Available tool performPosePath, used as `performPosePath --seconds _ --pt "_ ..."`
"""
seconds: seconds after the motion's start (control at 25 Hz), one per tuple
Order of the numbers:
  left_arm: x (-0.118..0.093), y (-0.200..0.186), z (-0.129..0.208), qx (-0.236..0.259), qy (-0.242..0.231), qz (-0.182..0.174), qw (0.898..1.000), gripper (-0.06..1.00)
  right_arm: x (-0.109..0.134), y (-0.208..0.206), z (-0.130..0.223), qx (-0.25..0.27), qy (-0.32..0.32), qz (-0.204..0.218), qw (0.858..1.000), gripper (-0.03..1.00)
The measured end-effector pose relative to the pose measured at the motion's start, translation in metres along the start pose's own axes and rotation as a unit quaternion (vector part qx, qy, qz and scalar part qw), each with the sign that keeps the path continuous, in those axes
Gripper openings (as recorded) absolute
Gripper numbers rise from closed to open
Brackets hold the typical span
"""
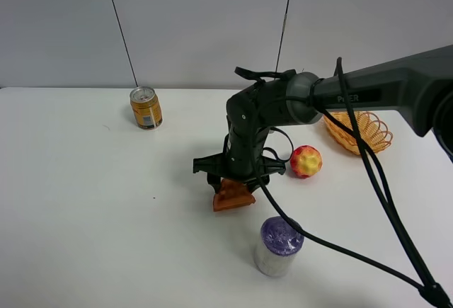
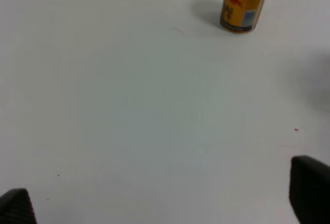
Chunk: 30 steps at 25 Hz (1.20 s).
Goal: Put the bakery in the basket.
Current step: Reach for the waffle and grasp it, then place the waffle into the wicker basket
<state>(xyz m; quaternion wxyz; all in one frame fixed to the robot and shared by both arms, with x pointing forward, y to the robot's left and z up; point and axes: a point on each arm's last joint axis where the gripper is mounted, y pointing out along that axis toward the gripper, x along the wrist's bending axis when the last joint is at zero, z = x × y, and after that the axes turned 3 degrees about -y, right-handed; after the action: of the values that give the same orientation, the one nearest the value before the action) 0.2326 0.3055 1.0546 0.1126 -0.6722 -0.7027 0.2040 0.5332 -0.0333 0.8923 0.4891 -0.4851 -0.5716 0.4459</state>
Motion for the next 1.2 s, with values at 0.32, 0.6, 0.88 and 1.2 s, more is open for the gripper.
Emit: performPosePath --seconds 0.32,0.6,0.88,1.2 --pt "0.000 0.000 0.000 0.000 0.000 0.000 1.000 1.00 0.000 -0.002 -0.001 -0.002 -0.015 -0.002 1.000 0.60" --pt "0.000 0.000 0.000 0.000 0.000 0.000 1.000 1.00 0.005 -0.041 -0.007 -0.058 -0.056 -0.034 0.996 0.60" --pt "0.000 0.000 0.000 0.000 0.000 0.000 1.000 1.00 -0.023 -0.100 -0.025 -0.118 -0.056 -0.045 0.990 0.60" --pt "0.000 0.000 0.000 0.000 0.000 0.000 1.000 1.00 -0.105 -0.165 -0.039 -0.146 -0.048 0.065 0.986 0.60"
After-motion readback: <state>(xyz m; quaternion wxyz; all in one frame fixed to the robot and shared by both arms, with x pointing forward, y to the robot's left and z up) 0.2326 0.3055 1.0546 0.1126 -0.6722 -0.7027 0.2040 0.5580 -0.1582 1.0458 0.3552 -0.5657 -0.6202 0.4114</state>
